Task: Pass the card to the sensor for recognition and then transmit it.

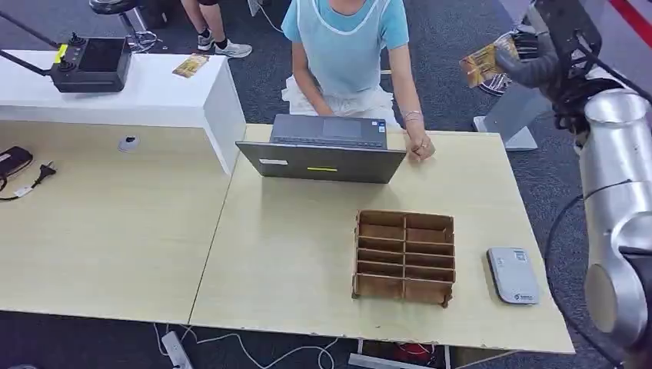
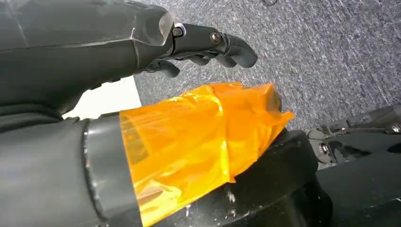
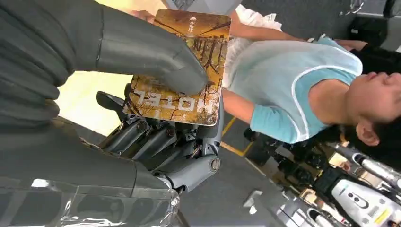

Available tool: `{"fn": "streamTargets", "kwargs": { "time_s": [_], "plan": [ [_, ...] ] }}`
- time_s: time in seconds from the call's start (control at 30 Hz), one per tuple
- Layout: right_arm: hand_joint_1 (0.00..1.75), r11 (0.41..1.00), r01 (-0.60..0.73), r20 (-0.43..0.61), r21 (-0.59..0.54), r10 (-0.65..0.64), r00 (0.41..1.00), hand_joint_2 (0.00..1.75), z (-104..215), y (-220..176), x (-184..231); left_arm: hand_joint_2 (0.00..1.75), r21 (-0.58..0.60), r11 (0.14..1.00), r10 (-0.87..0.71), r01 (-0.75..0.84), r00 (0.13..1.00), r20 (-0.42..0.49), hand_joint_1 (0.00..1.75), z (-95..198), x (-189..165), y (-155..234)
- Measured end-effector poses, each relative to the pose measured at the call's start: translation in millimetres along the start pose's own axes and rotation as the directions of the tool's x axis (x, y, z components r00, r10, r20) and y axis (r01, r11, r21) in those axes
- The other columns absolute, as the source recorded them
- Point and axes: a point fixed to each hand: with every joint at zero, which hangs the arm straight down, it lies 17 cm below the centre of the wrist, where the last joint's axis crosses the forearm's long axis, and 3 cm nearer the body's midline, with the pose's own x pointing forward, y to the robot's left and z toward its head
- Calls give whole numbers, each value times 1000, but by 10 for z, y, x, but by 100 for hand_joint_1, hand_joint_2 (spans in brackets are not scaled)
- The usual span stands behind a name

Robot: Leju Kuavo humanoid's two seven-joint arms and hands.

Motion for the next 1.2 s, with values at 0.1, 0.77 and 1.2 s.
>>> {"fn": "streamTargets", "kwargs": {
  "time_s": [0.1, 0.77, 1.2],
  "plan": [
    [175, 999, 50, -2, -4, -50, 999, 175, 61, -94, -79, 0, 0, 1000, 1, -1, 1000, 3, 0, 0, 5, 0],
    [175, 843, 535, 16, -64, -535, 845, 175, 2214, -77, -1629, 0, 20, 999, 39, -39, 999, -1, 0, -7, -73, 47],
    [175, 947, 310, -196, -90, -322, 926, 175, 2617, 433, -2094, 0, 24, 999, 24, -24, 1000, -6, 0, -9, -79, 55]
  ]
}}
